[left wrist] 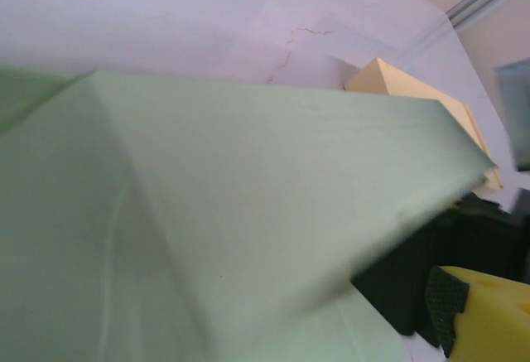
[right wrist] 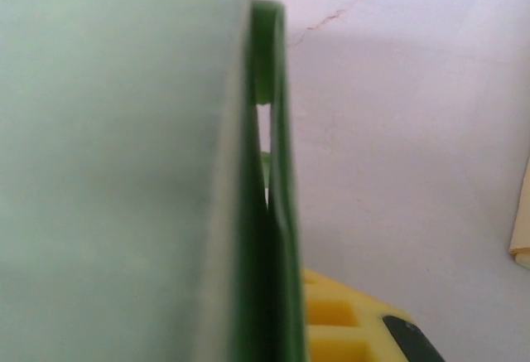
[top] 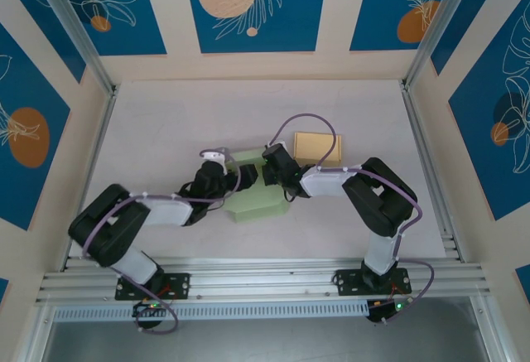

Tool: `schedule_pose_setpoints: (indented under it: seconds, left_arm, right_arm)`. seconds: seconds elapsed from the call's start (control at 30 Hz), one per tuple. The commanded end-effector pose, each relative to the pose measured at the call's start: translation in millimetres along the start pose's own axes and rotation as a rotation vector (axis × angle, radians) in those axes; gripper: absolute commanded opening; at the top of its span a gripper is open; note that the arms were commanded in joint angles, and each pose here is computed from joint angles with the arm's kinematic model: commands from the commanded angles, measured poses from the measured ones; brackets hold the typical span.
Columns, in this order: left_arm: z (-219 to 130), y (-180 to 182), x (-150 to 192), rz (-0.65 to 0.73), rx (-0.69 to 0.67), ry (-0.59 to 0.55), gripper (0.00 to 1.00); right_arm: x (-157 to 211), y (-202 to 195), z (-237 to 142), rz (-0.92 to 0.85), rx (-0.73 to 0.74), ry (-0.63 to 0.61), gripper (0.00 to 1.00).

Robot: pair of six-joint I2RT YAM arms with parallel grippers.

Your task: Fold the paper box

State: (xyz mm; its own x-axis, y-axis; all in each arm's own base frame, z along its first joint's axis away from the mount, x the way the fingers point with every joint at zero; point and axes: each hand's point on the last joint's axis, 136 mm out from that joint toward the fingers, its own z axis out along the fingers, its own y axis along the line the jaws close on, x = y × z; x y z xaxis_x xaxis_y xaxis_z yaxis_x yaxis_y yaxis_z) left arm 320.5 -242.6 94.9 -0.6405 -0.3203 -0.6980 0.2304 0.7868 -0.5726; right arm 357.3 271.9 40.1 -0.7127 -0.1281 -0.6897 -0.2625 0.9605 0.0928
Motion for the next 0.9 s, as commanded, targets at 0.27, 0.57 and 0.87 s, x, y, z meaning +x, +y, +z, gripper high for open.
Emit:
schedule_pose_setpoints:
  seconds: [0.27, 0.57, 0.87]
  left_arm:
    - [-105.6, -3.6, -35.1, 0.215, -0.009, -0.17, 0.96]
    - [-142.3, 75.0, -91.9, 0.075, -0.237, -0.337, 0.86]
    - [-97.9, 112.6, -131.4, 0.001, -0.251, -0.275, 0.71]
  right_arm:
    - [-3.1, 4.3, -3.5, 0.007, -0.01, 0.008, 0.09]
    - [-1.2, 10.6, -4.3, -0.005, -0.044, 0.019, 0.09]
    - [3.8, 15.3, -5.3, -0.029, -0.07, 0.039, 0.09]
